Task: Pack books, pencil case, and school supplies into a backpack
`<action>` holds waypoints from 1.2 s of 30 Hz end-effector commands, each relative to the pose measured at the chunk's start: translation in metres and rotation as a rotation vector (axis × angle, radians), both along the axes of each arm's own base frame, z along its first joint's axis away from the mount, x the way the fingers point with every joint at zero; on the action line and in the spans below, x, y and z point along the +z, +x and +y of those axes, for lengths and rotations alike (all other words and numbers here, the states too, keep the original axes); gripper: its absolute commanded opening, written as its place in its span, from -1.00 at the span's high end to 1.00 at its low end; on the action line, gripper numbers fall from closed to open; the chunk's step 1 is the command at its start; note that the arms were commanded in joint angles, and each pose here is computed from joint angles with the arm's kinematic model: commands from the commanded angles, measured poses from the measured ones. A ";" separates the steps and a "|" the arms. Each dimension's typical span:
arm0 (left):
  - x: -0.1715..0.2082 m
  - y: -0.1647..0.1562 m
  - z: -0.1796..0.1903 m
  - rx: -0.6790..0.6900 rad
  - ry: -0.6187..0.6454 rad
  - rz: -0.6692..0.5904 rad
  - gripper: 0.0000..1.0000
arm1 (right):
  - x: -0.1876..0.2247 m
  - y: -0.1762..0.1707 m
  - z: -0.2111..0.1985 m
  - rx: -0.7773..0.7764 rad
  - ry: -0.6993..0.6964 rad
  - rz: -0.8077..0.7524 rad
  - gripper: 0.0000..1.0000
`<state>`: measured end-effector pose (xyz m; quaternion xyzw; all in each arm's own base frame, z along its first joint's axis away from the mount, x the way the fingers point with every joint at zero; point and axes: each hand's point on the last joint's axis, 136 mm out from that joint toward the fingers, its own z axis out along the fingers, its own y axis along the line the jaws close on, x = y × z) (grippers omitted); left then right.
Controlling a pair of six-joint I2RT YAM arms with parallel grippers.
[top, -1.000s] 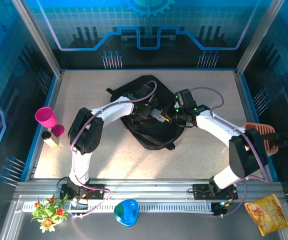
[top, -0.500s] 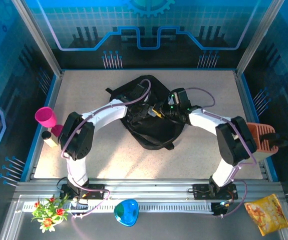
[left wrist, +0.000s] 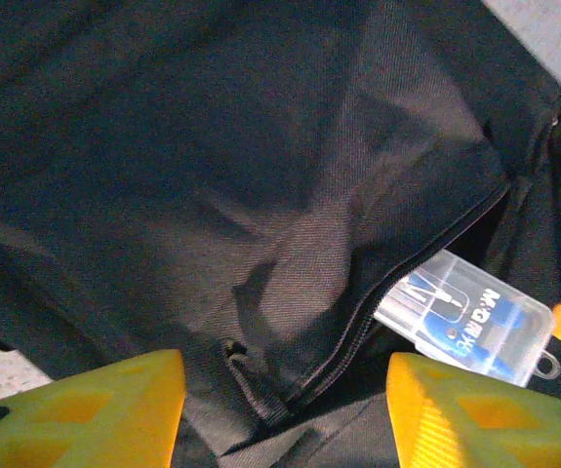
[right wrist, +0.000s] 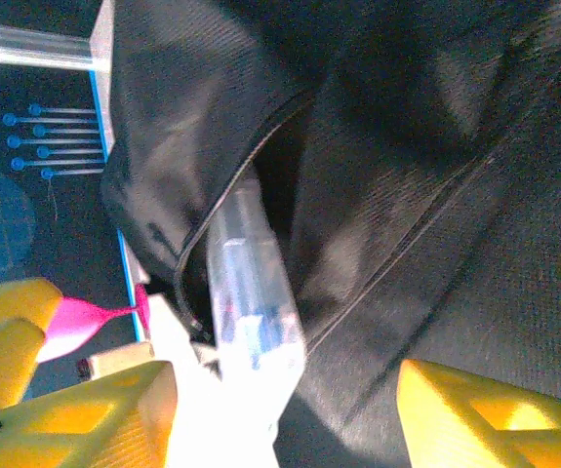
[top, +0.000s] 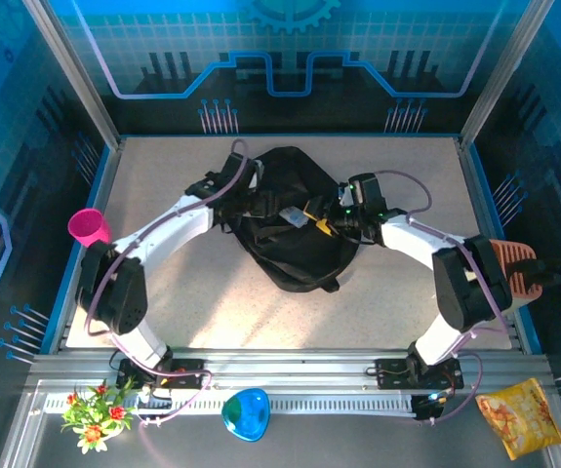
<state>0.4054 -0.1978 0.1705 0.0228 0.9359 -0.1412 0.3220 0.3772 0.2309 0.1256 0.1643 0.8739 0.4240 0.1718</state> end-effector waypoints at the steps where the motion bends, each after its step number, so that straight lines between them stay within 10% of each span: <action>1: 0.013 -0.009 0.004 0.044 -0.088 -0.001 -0.23 | -0.009 -0.023 -0.003 0.059 -0.088 0.032 -0.14; 9: 0.020 -0.017 0.039 0.176 -0.157 -0.030 -0.45 | -0.010 -0.009 0.026 0.113 -0.093 0.026 0.44; 19: -0.001 -0.033 0.067 0.292 -0.239 0.028 -0.49 | -0.029 0.044 0.064 0.128 -0.096 0.013 0.71; 26: -0.022 -0.042 0.075 0.346 -0.296 0.093 -0.50 | -0.025 0.042 0.061 0.160 -0.139 -0.046 0.63; 36: -0.043 -0.045 0.100 0.461 -0.377 0.155 -0.59 | 0.017 -0.002 0.037 0.335 -0.389 -0.256 -0.02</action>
